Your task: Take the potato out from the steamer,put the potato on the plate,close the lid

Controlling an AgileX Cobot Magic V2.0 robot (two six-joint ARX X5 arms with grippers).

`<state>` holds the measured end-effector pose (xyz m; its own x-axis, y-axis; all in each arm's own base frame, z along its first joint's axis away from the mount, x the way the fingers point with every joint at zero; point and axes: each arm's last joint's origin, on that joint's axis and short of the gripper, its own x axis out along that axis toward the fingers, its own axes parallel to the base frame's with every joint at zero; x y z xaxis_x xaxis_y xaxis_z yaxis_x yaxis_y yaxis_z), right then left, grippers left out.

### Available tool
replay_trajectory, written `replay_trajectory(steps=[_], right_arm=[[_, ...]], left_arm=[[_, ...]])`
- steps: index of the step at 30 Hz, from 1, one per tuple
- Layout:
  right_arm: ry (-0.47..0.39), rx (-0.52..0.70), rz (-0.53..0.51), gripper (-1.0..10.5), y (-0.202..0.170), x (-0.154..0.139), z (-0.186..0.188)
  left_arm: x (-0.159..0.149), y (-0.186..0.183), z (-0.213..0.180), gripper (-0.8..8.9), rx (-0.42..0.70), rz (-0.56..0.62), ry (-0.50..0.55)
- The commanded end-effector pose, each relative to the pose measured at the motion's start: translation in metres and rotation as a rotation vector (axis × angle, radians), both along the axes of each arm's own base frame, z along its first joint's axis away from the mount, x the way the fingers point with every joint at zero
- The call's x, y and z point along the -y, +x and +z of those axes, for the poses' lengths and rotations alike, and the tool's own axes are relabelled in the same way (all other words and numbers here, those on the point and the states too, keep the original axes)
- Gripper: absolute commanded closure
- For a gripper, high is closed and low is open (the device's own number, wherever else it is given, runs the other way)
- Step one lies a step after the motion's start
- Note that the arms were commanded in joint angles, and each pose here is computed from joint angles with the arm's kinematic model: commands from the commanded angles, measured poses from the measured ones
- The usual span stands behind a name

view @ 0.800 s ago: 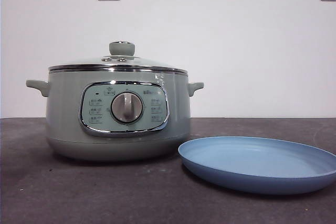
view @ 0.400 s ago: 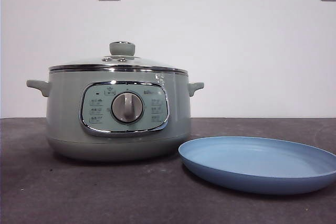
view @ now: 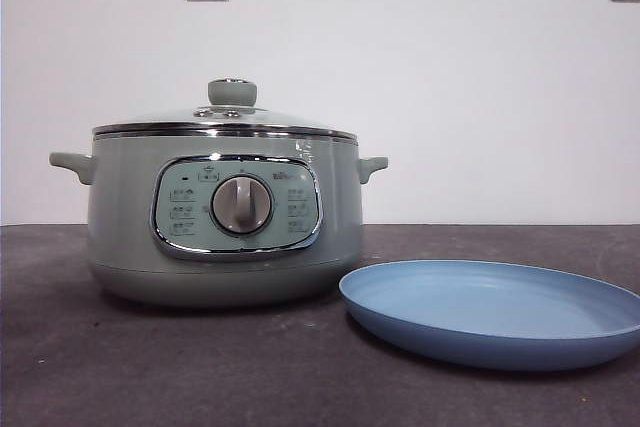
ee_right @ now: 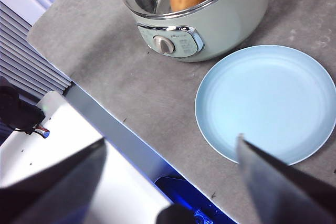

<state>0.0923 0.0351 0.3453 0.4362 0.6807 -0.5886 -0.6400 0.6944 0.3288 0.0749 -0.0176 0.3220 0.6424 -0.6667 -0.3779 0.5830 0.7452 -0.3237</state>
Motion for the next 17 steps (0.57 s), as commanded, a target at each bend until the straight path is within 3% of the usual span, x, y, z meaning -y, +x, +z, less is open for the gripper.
replay_trajectory(steps=[1, 10, 17], right_arm=[[0.005, 0.002, -0.001, 2.9, 0.0, 0.0, 0.001], [0.005, 0.001, -0.001, 2.9, 0.0, 0.0, 0.001], [0.004, 0.001, -0.002, 2.9, 0.0, 0.0, 0.001]], left_arm=[[0.0, 0.002, 0.002, 1.53, 0.035, 0.011, 0.017], [0.001, 0.036, 0.018, 1.54, 0.043, 0.014, 0.035], [0.016, 0.088, 0.042, 1.54, 0.067, -0.015, 0.082]])
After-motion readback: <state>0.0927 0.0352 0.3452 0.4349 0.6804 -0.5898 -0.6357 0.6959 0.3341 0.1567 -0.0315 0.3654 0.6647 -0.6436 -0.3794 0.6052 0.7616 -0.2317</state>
